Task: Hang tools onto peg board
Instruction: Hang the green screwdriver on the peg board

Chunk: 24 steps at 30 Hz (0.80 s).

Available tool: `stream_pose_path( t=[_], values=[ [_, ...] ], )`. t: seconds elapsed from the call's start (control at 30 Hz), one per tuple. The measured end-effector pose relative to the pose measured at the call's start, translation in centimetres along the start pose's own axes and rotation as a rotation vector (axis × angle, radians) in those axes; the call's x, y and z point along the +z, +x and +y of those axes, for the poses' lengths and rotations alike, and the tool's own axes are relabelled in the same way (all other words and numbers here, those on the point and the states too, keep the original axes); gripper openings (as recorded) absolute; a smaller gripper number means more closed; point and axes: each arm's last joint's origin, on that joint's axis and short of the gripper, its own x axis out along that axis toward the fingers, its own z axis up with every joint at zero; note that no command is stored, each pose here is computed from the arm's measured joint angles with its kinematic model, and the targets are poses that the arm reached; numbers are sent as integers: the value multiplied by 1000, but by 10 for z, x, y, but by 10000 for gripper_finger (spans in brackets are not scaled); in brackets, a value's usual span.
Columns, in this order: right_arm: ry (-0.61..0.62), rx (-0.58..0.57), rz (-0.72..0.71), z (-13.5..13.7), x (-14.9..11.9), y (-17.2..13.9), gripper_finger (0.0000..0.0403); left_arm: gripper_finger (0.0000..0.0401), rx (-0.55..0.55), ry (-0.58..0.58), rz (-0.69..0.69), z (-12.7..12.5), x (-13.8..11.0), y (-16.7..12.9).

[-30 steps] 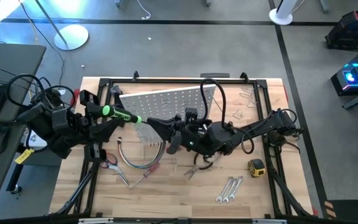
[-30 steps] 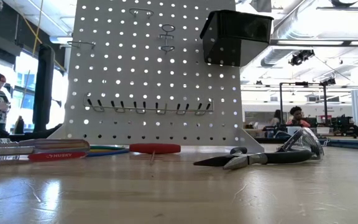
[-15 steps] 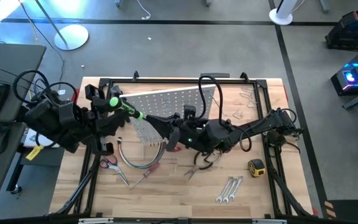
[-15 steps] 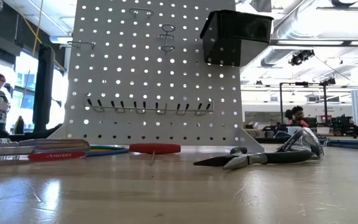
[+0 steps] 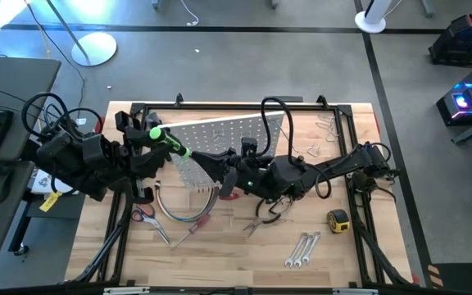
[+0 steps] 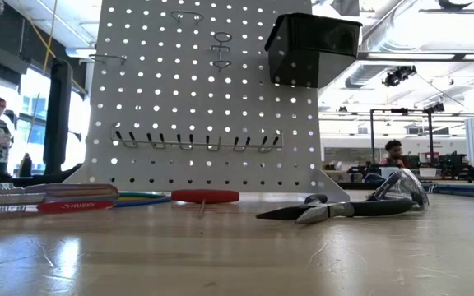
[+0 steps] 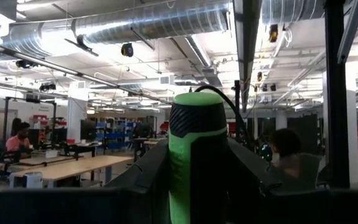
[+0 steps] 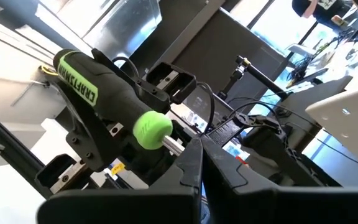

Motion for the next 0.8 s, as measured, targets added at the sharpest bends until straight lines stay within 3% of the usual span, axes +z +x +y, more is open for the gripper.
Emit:
stream_pose_path(
  t=[0.33, 0.8],
  values=[
    [-96, 13, -17, 13, 20, -7, 0, 115, 43, 17, 109, 15, 15, -21],
    [-139, -41, 67, 10, 11, -10, 0, 115, 64, 71, 282, 45, 31, -55]
  ],
)
